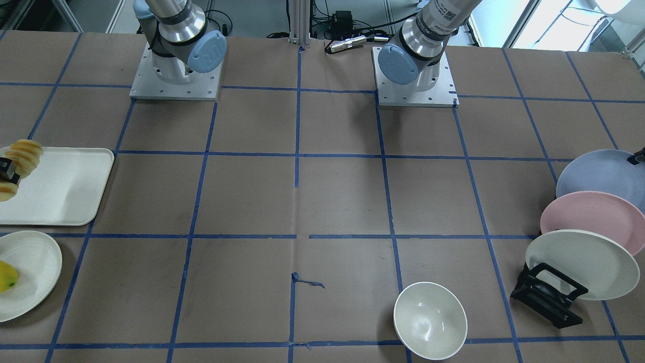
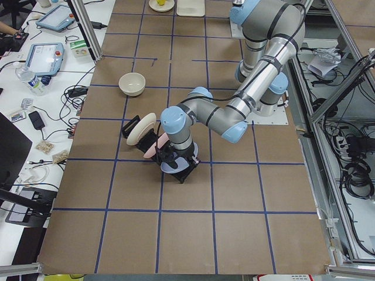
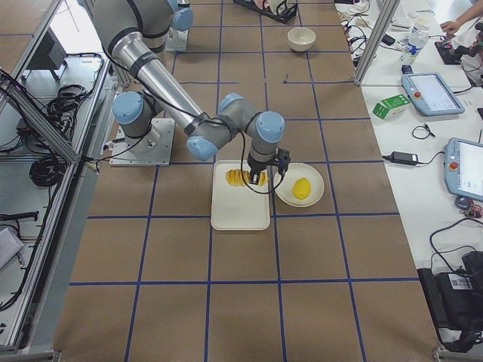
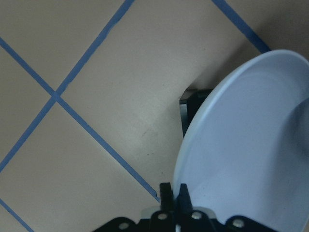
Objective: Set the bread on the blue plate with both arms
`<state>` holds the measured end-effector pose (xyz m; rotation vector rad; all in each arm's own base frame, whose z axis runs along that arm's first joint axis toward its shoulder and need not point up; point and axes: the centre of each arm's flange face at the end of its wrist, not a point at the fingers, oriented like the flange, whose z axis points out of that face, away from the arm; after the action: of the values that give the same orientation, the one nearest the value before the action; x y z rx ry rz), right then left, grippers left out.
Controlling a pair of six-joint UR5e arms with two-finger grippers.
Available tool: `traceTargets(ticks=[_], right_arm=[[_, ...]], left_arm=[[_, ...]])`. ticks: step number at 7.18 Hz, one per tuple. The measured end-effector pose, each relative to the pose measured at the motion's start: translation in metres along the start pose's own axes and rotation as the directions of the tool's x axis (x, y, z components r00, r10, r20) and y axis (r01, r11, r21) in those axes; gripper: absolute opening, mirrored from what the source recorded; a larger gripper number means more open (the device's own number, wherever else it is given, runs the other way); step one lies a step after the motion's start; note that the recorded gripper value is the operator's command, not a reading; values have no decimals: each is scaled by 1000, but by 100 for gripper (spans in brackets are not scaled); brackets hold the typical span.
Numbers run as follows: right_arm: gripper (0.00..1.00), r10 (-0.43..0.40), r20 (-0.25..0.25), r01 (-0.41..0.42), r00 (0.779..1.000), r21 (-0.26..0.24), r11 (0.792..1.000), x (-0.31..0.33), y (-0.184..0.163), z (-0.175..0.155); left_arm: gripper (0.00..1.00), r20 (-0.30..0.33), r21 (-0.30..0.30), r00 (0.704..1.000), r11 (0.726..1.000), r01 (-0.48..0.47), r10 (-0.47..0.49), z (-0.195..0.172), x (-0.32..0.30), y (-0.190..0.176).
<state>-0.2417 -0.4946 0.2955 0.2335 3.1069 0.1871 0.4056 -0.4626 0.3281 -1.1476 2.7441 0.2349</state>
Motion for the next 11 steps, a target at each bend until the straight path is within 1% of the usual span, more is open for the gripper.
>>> traceTargets(ticks=[2, 3, 4, 5, 6, 7, 8, 9, 10, 11], right_arm=[[0, 47, 11, -47, 999, -42, 998, -60, 6, -58], [0, 59, 9, -58, 998, -56, 997, -93, 11, -79], [0, 67, 3, -67, 998, -63, 996, -123, 18, -94], [0, 69, 3, -69, 998, -66, 995, -148, 28, -105], [0, 51, 10, -50, 999, -66, 997, -173, 36, -113], [0, 22, 14, -21, 1000, -65, 998, -195, 42, -116], [0, -6, 13, 7, 1000, -60, 998, -212, 46, -120], [0, -22, 9, 23, 1000, -53, 998, -228, 51, -124], [0, -25, 5, 25, 1000, -47, 999, -244, 55, -126], [0, -31, 0, 31, 1000, -42, 999, -261, 59, -128]], left_arm=[[0, 18, 24, 1000, 1000, -6, 5, -17, -5, 3], [0, 50, 36, 999, 999, -8, 6, -32, -12, 7], [0, 81, 32, 997, 999, -12, 9, -52, -20, 14], [0, 93, 5, 995, 1000, -21, 20, -71, -25, 27], [0, 89, -59, 995, 997, -40, 45, -88, -26, 48], [0, 45, -153, 996, 986, -70, 78, -98, -20, 76], [0, -57, -241, 994, 965, -107, 96, -103, -4, 103], [0, -166, -284, 979, 946, -160, 116, -110, 29, 126], [0, -224, -275, 959, 933, -233, 174, -125, 76, 149], [0, -264, -232, 929, 918, -322, 259, -148, 137, 185]])
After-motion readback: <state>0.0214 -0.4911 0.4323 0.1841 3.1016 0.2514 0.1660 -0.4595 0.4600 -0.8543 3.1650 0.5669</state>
